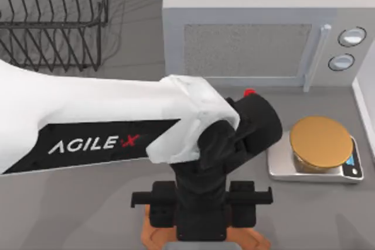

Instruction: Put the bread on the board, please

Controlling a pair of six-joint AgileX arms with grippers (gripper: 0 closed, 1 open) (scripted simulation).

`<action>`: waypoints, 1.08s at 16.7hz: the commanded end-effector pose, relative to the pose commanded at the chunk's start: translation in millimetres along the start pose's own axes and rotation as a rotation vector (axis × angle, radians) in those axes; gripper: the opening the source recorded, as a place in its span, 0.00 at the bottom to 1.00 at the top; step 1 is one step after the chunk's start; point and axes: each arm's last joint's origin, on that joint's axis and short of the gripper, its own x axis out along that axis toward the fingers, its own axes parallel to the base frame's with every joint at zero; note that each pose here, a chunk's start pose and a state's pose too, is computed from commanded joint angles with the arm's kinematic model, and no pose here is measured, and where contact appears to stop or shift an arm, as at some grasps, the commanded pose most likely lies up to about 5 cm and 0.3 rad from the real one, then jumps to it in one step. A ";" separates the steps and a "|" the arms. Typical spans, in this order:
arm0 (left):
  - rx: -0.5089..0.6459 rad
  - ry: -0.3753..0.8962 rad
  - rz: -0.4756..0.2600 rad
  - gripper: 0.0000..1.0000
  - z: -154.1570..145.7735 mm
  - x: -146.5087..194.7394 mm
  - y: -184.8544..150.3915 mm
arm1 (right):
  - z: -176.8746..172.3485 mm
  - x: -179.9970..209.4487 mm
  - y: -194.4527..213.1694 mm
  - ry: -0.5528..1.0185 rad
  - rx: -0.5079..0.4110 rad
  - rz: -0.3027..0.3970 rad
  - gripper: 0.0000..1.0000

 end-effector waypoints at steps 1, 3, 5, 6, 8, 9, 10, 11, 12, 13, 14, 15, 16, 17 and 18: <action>-0.005 -0.002 -0.004 0.00 -0.4 3.5 -1.0 | 0.0 0.0 0.0 0.000 0.000 0.000 1.00; -0.017 -0.010 -0.019 0.00 -1.0 10.9 -3.5 | 0.0 0.0 0.0 0.000 0.000 0.000 1.00; -0.021 -0.019 -0.032 0.00 -0.9 16.0 -5.2 | 0.0 0.0 0.0 0.000 0.000 0.000 1.00; -0.021 -0.019 -0.032 0.00 -0.9 16.0 -5.2 | 0.0 0.0 0.0 0.000 0.000 0.000 1.00; -0.021 -0.019 -0.032 0.00 -0.9 16.0 -5.2 | 0.0 0.0 0.0 0.000 0.000 0.000 1.00; -0.021 -0.019 -0.032 0.08 -0.9 16.0 -5.2 | 0.0 0.0 0.0 0.000 0.000 0.000 1.00; -0.021 -0.019 -0.032 0.15 -0.9 16.0 -5.2 | 0.0 0.0 0.0 0.000 0.000 0.000 1.00; -0.021 -0.019 -0.032 0.23 -0.9 16.0 -5.2 | 0.0 0.0 0.0 0.000 0.000 0.000 1.00; -0.021 -0.019 -0.032 0.30 -0.9 16.0 -5.2 | 0.0 0.0 0.0 0.000 0.000 0.000 1.00; -0.021 -0.019 -0.032 0.38 -0.9 16.0 -5.2 | 0.0 0.0 0.0 0.000 0.000 0.000 1.00; -0.021 -0.019 -0.032 0.45 -0.9 16.0 -5.2 | 0.0 0.0 0.0 0.000 0.000 0.000 1.00; -0.021 -0.019 -0.032 0.53 -0.9 16.0 -5.2 | 0.0 0.0 0.0 0.000 0.000 0.000 1.00; -0.021 -0.019 -0.032 0.60 -0.9 16.0 -5.2 | 0.0 0.0 0.0 0.000 0.000 0.000 1.00; -0.021 -0.019 -0.032 0.68 -0.9 16.0 -5.2 | 0.0 0.0 0.0 0.000 0.000 0.000 1.00; -0.021 -0.019 -0.032 0.75 -0.9 16.0 -5.2 | 0.0 0.0 0.0 0.000 0.000 0.000 1.00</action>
